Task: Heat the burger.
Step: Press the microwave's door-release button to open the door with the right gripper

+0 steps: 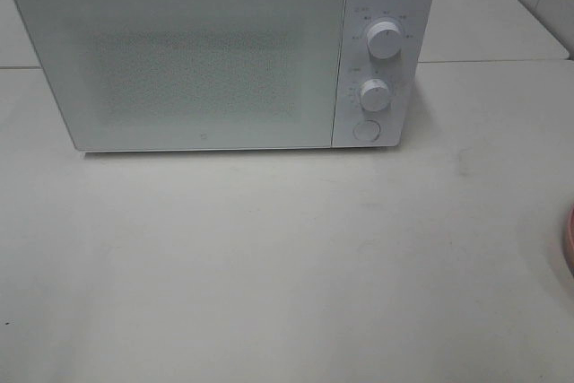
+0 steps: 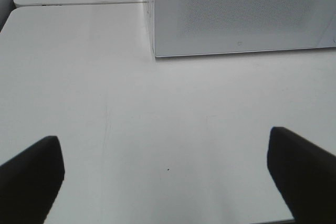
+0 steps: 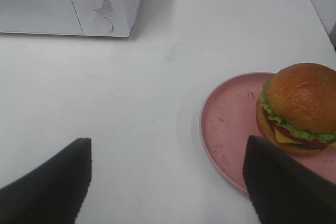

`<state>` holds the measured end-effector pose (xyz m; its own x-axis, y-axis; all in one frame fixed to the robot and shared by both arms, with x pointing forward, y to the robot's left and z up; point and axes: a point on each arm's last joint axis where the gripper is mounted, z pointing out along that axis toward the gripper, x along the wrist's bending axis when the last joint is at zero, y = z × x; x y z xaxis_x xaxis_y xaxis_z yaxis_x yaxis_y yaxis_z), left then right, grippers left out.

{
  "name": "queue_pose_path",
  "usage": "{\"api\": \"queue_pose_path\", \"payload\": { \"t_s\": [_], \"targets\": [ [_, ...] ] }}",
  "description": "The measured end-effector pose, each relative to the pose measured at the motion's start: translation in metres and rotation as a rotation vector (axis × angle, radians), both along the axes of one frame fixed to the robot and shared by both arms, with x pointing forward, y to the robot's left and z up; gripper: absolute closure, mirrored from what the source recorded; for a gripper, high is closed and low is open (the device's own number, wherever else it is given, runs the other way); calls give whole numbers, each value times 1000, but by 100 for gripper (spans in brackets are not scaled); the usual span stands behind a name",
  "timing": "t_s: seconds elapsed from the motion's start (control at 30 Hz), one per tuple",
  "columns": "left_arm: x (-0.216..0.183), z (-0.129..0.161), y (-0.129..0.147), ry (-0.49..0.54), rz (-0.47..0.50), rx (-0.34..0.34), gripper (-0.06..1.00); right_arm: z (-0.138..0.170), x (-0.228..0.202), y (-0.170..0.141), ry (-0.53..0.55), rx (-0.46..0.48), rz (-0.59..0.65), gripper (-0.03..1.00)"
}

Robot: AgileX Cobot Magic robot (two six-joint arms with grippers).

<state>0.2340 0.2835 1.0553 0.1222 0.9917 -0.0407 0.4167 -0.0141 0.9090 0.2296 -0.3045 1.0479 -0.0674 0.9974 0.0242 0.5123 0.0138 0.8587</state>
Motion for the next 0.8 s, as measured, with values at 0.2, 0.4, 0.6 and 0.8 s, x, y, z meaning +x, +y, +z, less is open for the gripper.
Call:
{"api": "queue_pose_path", "payload": {
  "t_s": [0.2,0.4,0.6,0.8],
  "targets": [
    [0,0,0,0,0,0,-5,0,0,0,0,0,0,20],
    [0,0,0,0,0,0,-5,0,0,0,0,0,0,20],
    [0,0,0,0,0,0,-5,1,0,0,-5,1,0,20],
    [0,0,0,0,0,0,-5,16,7,1,-30,3,2,20]
  ]
}}
